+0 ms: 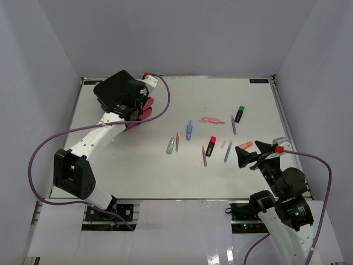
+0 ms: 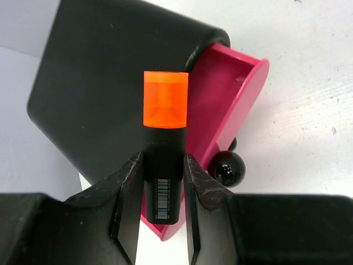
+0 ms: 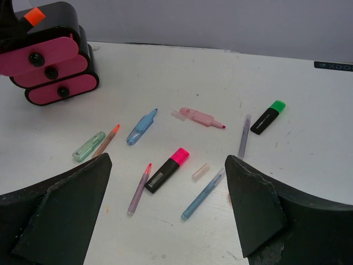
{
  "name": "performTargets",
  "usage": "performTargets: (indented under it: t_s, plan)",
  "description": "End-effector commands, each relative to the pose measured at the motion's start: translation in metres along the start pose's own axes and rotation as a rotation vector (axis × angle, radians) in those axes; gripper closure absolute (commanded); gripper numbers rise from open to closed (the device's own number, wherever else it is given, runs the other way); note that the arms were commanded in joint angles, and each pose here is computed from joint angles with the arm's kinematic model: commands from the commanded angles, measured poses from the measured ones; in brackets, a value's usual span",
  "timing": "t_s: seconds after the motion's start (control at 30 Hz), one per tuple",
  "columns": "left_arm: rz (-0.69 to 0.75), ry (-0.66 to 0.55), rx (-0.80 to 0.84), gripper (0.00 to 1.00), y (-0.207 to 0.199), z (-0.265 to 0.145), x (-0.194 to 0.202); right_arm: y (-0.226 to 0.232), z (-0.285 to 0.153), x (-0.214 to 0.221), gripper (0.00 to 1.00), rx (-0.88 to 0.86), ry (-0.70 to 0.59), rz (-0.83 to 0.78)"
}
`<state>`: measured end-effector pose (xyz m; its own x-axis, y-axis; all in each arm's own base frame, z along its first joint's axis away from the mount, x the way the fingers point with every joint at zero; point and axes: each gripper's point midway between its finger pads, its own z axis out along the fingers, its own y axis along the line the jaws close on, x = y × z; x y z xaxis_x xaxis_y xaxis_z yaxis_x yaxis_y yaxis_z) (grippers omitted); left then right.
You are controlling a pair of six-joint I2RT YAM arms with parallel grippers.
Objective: Sort the stationery into containers
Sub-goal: Place the pen in the drawer.
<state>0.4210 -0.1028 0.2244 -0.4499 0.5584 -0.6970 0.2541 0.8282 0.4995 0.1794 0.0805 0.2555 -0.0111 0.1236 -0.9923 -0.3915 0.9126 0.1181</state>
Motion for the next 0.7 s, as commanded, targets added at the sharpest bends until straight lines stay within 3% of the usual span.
performTargets:
  t_s: [0.0,0.33,0.67]
  plan:
    - [0.002,-0.119,-0.045,0.71,0.022,-0.015,-0.029,0.003,0.002,-0.012,0.10,-0.018,-0.049,-0.016]
    - [0.054,-0.101,-0.048,0.61,0.017,-0.002,-0.016,0.004,0.002,-0.012,0.10,-0.021,-0.045,-0.016]
    - [0.054,-0.074,-0.049,0.36,0.015,0.002,-0.003,0.004,0.002,-0.012,0.10,-0.025,-0.045,-0.021]
